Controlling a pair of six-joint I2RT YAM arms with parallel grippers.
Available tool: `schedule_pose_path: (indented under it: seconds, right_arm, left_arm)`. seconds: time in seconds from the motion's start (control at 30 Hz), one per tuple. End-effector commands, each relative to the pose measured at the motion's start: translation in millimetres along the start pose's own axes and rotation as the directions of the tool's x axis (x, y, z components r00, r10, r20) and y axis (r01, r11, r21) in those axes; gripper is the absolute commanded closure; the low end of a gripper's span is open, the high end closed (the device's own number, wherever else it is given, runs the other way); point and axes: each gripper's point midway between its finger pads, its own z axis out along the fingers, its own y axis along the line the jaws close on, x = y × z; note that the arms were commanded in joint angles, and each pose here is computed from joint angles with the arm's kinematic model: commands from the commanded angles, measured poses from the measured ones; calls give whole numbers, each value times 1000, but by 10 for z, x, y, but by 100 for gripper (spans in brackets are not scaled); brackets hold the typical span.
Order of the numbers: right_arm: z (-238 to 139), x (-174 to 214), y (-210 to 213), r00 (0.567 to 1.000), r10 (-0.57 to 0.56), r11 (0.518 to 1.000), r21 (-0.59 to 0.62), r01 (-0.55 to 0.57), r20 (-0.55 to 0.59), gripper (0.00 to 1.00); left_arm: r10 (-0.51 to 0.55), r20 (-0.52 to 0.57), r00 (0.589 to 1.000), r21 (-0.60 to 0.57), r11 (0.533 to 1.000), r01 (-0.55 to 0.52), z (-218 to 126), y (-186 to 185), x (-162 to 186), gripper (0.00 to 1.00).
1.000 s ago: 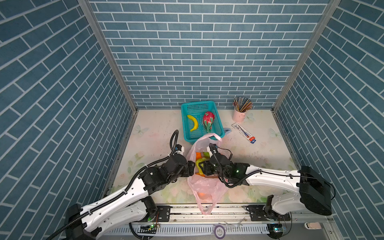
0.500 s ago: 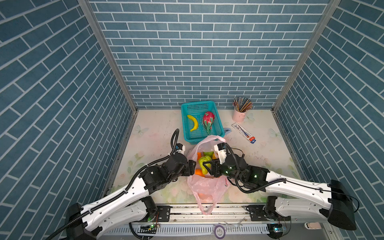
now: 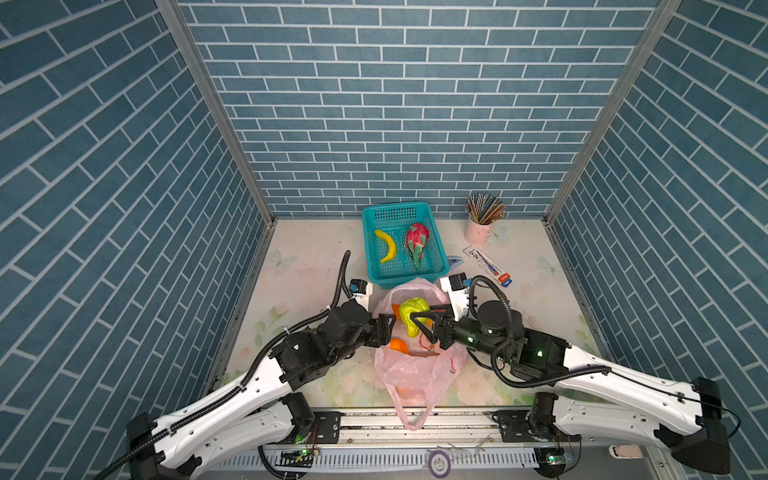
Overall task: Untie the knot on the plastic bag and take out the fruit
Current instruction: 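Lift the green pear out of the bag with the right gripper, then pass the green pear from the right gripper to the left gripper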
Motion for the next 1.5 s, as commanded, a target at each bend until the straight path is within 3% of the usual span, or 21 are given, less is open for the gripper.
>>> schedule_pose_path:
  seconds: [0.0,0.13,0.23,0.37,0.47,0.6,0.7,1.1,1.3,1.47]
  right_arm:
    - [-86,-383,155,994,-36,999,-31,39,99,53]
    - [-113,-671,224,989,-24,998,-62,33,147,53]
    - [-119,-889,234,983,-17,997,-69,31,182,53]
    - [-89,-1104,206,979,3,997,-75,12,203,53]
    - [-38,-1191,227,980,15,994,-106,7,198,53]
    - [32,-1223,255,981,22,991,-131,4,193,53]
    - [50,-1241,272,979,35,989,-148,-5,202,53]
    - [81,-1244,327,977,75,981,-190,-37,199,55]
    - [110,-1214,295,978,93,981,-187,-57,187,55]
    - [124,-1204,264,978,95,983,-174,-63,185,54]
  left_arm:
    - [63,172,983,103,991,-81,-225,-250,-407,27]
    - [148,331,932,149,967,-207,-484,-413,-711,27]
    - [242,438,866,153,929,-337,-664,-549,-879,27]
    - [379,566,732,174,814,-555,-858,-857,-977,27]
    - [437,641,632,149,736,-660,-946,-1028,-1051,27]
    - [492,664,563,99,689,-718,-902,-1164,-1171,19]
    - [527,648,550,49,692,-721,-784,-1186,-1280,13]
    - [606,582,541,-54,693,-719,-333,-1208,-1440,14]
    - [640,569,517,-115,684,-720,-267,-1185,-1522,28]
    - [635,575,515,-131,694,-708,-278,-1194,-1585,50]
